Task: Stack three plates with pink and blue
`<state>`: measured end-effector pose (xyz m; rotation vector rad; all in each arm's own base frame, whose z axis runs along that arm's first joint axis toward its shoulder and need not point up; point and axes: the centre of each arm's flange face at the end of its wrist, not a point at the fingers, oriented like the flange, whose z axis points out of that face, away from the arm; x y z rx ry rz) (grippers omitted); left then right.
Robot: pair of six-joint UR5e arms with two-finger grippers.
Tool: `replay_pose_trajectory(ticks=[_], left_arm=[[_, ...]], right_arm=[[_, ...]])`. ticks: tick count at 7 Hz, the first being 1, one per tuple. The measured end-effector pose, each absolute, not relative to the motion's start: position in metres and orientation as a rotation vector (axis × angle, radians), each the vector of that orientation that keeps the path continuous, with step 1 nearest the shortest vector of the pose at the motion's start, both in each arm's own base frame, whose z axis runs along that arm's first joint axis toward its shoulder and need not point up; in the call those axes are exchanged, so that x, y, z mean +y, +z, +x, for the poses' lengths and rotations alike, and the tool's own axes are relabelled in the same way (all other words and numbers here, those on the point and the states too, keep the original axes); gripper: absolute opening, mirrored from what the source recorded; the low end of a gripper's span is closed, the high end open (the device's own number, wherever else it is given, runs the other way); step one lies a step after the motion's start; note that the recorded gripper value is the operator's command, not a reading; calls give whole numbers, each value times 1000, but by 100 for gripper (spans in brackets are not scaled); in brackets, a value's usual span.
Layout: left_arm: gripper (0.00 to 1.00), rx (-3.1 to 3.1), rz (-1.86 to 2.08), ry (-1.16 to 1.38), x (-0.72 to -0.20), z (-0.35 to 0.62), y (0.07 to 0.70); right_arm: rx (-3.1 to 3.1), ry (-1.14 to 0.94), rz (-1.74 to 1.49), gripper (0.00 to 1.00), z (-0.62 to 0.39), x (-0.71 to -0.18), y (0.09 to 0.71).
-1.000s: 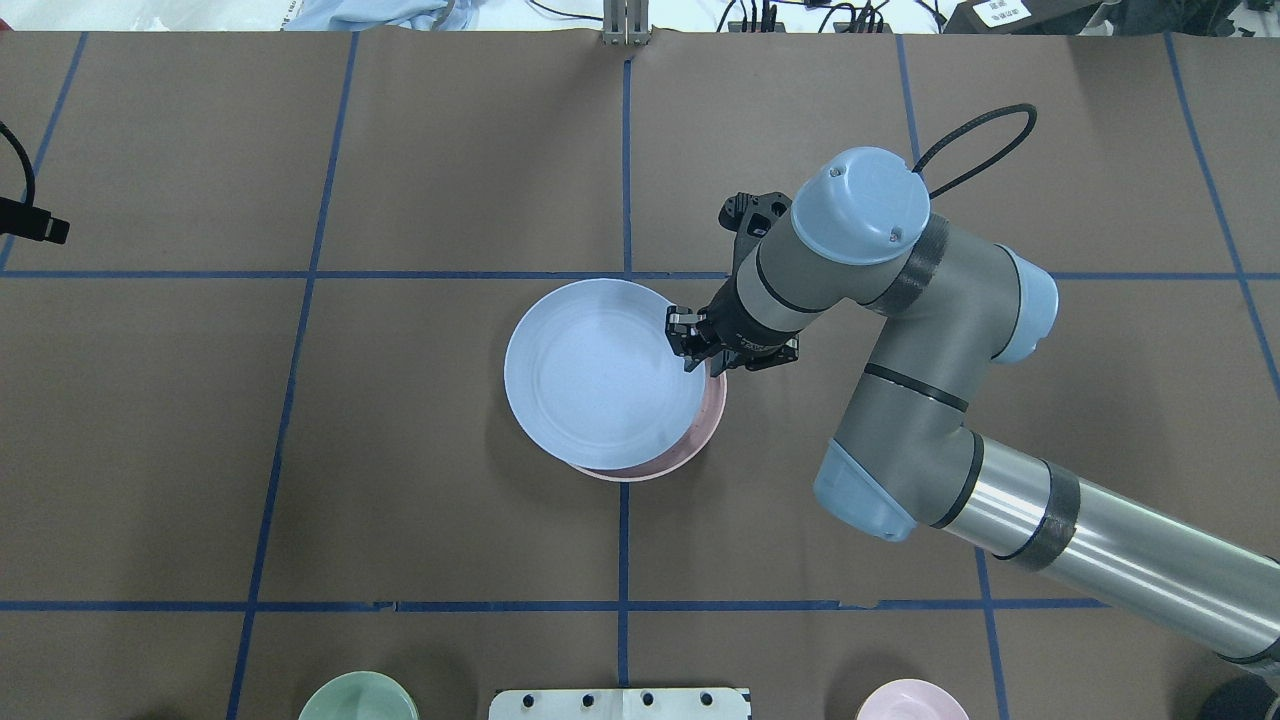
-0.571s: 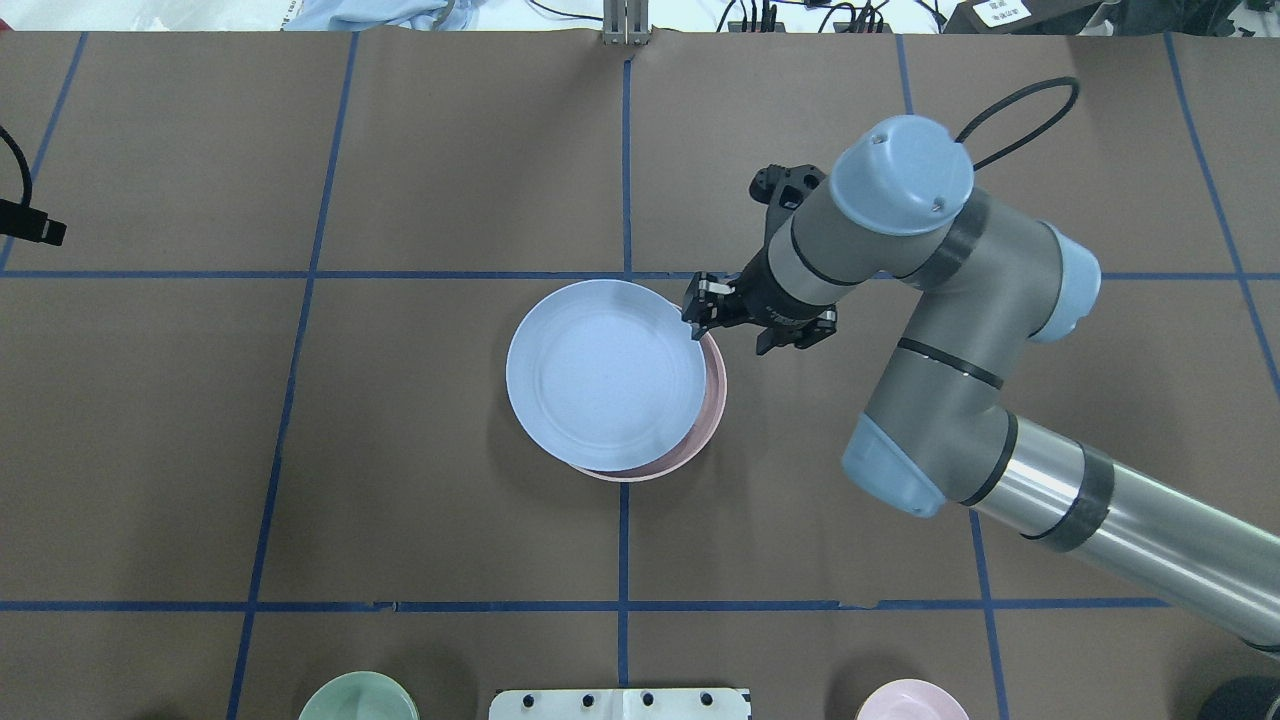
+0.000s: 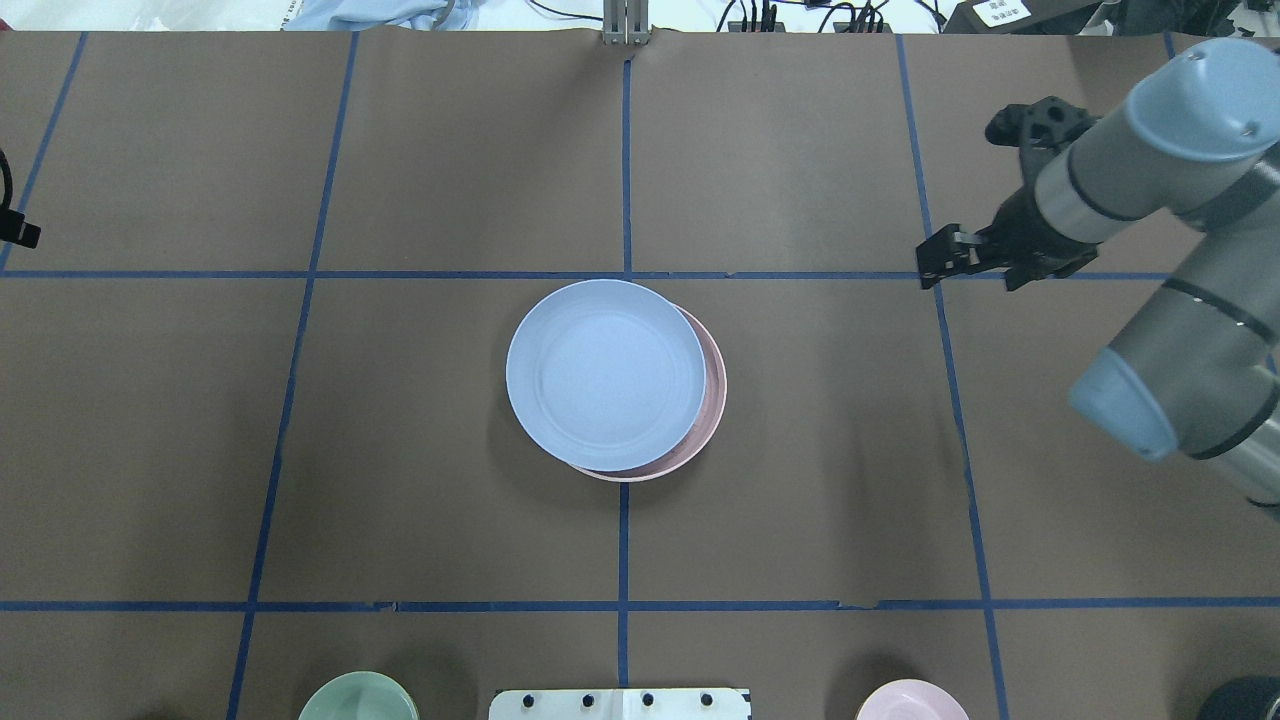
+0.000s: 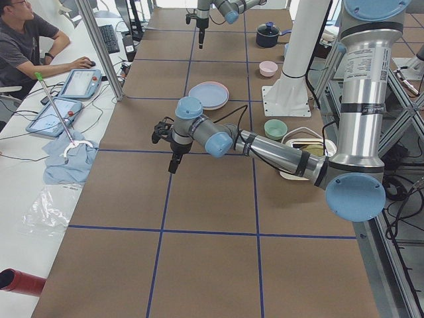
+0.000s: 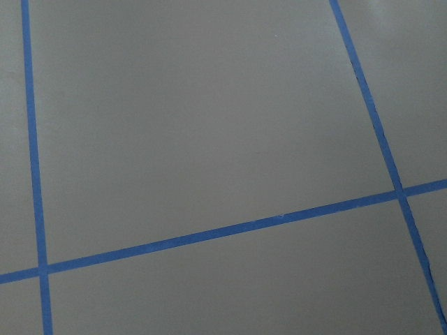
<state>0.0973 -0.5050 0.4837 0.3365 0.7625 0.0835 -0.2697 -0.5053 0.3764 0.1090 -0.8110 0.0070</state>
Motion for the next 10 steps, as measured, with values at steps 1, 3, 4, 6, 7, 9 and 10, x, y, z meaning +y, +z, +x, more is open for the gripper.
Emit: replay_pose_trajectory(ticks=[1, 3, 4, 6, 7, 9, 10], left_arm=[[100, 747, 329, 86, -507, 87, 487], [100, 697, 315, 121, -510, 56, 500], [100, 681, 304, 141, -512, 37, 515], [100, 691, 277, 180, -515, -3, 558], [100, 692, 263, 189, -509, -18, 577], [100, 689, 215, 173, -490, -31, 609], [100, 688, 195, 162, -485, -35, 621]], right_arm=[[-755, -70, 119, 100, -214, -516, 411], [-731, -208, 115, 100, -90, -526, 490], [-743, -257, 118, 100, -35, -527, 535], [-751, -287, 108, 100, 25, -518, 599], [-748, -273, 107, 100, 41, -511, 612], [-745, -221, 99, 100, 62, -491, 625], [-746, -190, 83, 100, 64, -487, 628]])
